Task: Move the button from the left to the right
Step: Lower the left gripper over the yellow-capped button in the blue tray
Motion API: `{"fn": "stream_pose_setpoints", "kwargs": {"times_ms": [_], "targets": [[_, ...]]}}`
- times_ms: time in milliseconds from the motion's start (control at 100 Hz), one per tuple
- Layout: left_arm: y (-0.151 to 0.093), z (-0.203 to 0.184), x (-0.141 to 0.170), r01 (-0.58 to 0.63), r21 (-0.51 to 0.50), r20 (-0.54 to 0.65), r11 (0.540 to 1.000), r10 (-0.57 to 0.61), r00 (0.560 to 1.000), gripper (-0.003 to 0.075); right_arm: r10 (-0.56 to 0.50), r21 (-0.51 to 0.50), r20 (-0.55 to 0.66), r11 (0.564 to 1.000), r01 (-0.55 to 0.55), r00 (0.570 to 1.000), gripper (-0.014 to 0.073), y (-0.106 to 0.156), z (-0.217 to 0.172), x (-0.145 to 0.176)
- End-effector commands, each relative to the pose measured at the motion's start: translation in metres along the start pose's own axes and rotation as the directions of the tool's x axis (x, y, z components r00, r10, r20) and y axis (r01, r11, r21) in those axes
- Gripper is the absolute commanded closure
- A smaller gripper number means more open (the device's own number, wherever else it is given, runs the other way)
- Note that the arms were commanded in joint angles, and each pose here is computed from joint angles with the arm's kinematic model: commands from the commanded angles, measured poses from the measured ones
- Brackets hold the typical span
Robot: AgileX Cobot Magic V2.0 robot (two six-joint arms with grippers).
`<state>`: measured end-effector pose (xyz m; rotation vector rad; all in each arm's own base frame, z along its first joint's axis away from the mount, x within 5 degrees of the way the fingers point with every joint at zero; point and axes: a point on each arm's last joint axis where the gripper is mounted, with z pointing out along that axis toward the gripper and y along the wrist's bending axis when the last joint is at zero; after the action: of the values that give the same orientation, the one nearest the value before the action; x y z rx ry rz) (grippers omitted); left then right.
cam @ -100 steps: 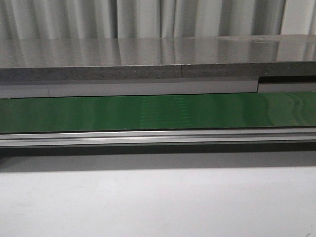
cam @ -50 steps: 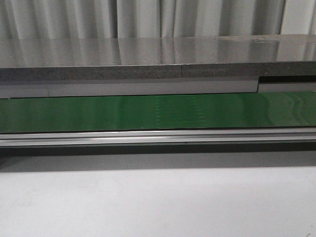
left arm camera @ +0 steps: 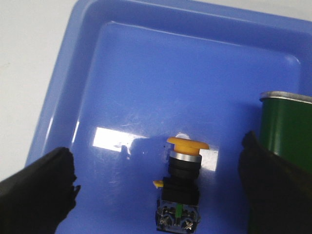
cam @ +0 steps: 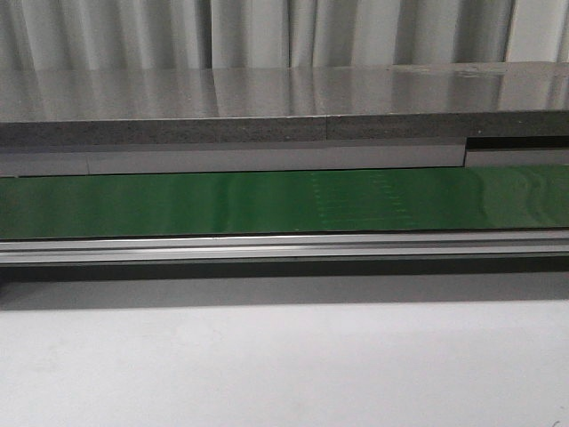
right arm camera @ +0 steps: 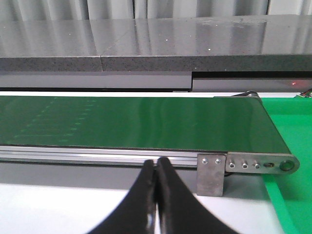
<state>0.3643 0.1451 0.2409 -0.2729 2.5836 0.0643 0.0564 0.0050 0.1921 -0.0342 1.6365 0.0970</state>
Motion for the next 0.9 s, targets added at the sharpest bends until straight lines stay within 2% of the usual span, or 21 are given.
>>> {"fn": "stream_pose_setpoints", "kwargs": {"times_ms": [0, 430, 890], "targets": [[0.000, -0.014, -0.016, 0.011, -0.006, 0.105, 1.000, -0.011, 0.994, 0.0079, -0.004, -0.002, 0.117, 1.000, 0.004, 0.993, 0.0663, 0.000, -0.003, -0.013], [0.000, 0.026, -0.005, 0.037, 0.028, -0.001, 0.999, -0.037, 0.999, 0.0079, -0.004, -0.002, 0.117, 1.000, 0.004, 0.993, 0.0663, 0.000, -0.003, -0.013], [-0.001, 0.029, -0.002, 0.040, 0.037, -0.031, 0.999, -0.038, 0.999, 0.0079, -0.004, -0.002, 0.117, 1.000, 0.004, 0.993, 0.0663, 0.000, -0.003, -0.013]]}}
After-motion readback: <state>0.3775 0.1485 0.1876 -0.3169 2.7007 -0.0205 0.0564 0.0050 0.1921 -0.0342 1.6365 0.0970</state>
